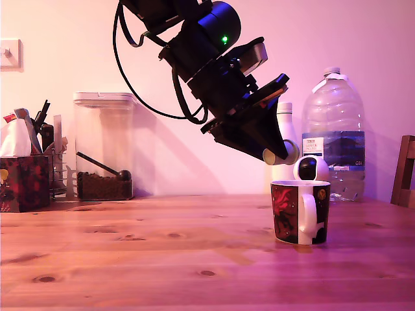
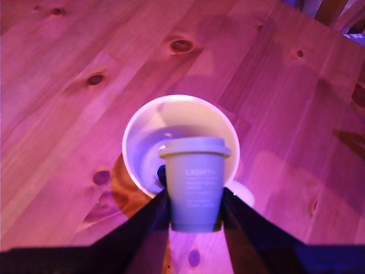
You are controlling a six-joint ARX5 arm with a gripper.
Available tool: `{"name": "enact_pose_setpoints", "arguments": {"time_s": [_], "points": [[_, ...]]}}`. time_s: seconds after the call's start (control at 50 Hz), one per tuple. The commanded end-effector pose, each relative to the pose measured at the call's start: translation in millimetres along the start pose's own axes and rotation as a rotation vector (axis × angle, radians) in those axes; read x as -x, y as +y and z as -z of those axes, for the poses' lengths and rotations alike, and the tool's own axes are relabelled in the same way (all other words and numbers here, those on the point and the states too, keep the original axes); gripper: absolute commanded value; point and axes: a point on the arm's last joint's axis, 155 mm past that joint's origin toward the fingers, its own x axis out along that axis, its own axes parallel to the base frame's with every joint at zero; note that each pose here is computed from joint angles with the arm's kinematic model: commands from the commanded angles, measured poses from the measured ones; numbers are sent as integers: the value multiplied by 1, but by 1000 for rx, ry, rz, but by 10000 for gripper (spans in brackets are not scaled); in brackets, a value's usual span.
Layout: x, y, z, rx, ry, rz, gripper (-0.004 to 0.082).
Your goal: Pick up the coffee capsules from the table one by one and drop them inside the nearest coffee cup
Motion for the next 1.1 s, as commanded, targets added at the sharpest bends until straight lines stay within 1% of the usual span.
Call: {"name": "enact_pose_setpoints", "arguments": {"time_s": [0.0,0.36,0.54,0.62,0.64,0.78,0.96,1.08], "points": [[6,-6,-18,-26,-66,-5,203],[5,-10,-17,-30,-62,-3,203],[6,-11,-15,-31,-45,-8,203],[8,-8,-14,-37,-33,-25,203],[9,-7,-15,-49,-31,-31,203],[12,-7,-19,-68,-30,-48,203],[13,-5,-19,-71,4,-65,201],[7,-4,-18,-73,37,-69,201]]}}
